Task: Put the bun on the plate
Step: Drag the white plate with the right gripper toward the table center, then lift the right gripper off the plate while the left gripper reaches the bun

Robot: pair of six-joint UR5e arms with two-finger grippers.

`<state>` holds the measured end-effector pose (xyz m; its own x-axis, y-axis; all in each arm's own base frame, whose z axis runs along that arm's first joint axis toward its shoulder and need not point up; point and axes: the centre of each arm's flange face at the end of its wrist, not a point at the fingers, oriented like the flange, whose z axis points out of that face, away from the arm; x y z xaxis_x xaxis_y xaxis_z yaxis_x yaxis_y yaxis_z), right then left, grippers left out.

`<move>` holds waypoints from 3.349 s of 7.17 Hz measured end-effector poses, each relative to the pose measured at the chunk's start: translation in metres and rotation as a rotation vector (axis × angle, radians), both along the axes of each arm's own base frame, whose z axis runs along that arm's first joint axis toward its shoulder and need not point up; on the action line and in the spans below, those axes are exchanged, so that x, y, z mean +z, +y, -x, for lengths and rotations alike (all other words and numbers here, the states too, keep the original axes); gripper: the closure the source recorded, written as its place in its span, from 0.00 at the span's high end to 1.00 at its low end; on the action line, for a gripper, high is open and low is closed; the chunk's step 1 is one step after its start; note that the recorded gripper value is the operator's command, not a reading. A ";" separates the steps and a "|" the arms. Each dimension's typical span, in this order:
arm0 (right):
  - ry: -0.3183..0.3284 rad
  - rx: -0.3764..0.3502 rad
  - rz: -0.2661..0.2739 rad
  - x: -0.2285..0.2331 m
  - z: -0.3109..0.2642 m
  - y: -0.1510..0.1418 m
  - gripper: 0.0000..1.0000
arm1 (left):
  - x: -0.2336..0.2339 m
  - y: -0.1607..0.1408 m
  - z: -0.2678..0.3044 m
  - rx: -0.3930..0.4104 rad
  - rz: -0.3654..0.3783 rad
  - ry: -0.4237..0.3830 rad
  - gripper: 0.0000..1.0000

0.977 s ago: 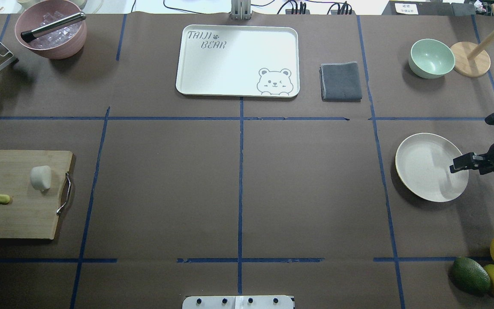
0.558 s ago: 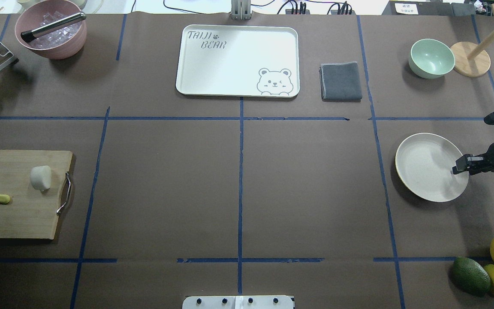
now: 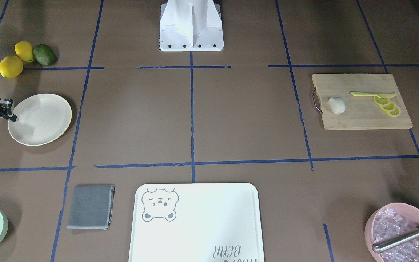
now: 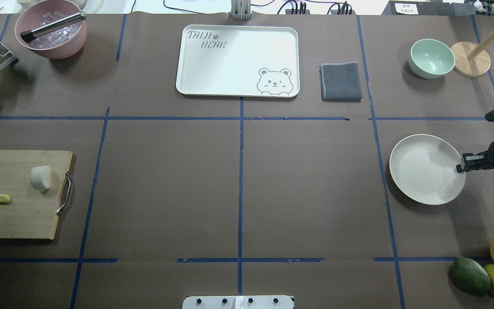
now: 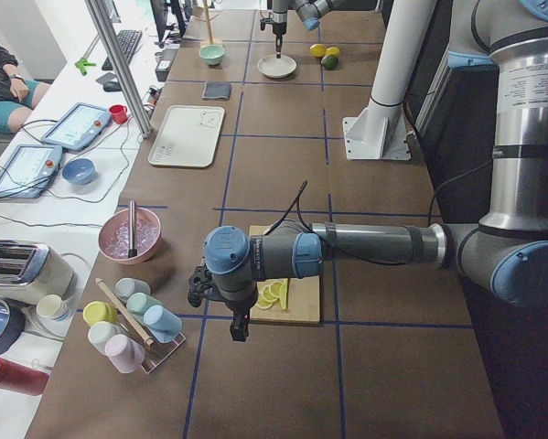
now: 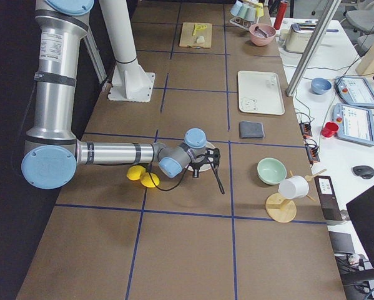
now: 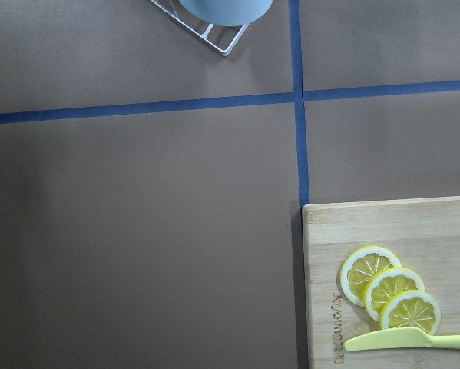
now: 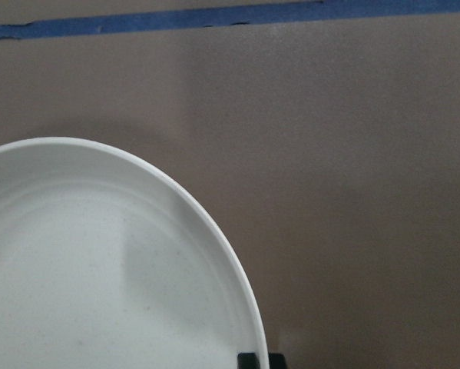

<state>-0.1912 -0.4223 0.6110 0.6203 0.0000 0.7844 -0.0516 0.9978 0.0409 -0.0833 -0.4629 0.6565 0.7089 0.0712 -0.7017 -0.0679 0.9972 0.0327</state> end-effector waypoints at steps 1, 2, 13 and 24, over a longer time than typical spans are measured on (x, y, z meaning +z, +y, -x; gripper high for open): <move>-0.040 0.011 -0.019 -0.027 0.003 -0.002 0.00 | -0.002 0.000 0.000 0.000 -0.004 -0.001 1.00; -0.108 0.033 -0.019 -0.067 0.013 -0.013 0.00 | -0.003 0.000 0.000 0.000 -0.006 -0.002 1.00; -0.224 0.154 0.097 -0.312 0.337 0.028 1.00 | -0.005 -0.001 0.000 -0.002 -0.009 0.001 1.00; 0.125 -0.004 -0.073 -0.329 0.088 -0.073 1.00 | -0.173 0.053 -0.264 -0.226 0.040 0.041 1.00</move>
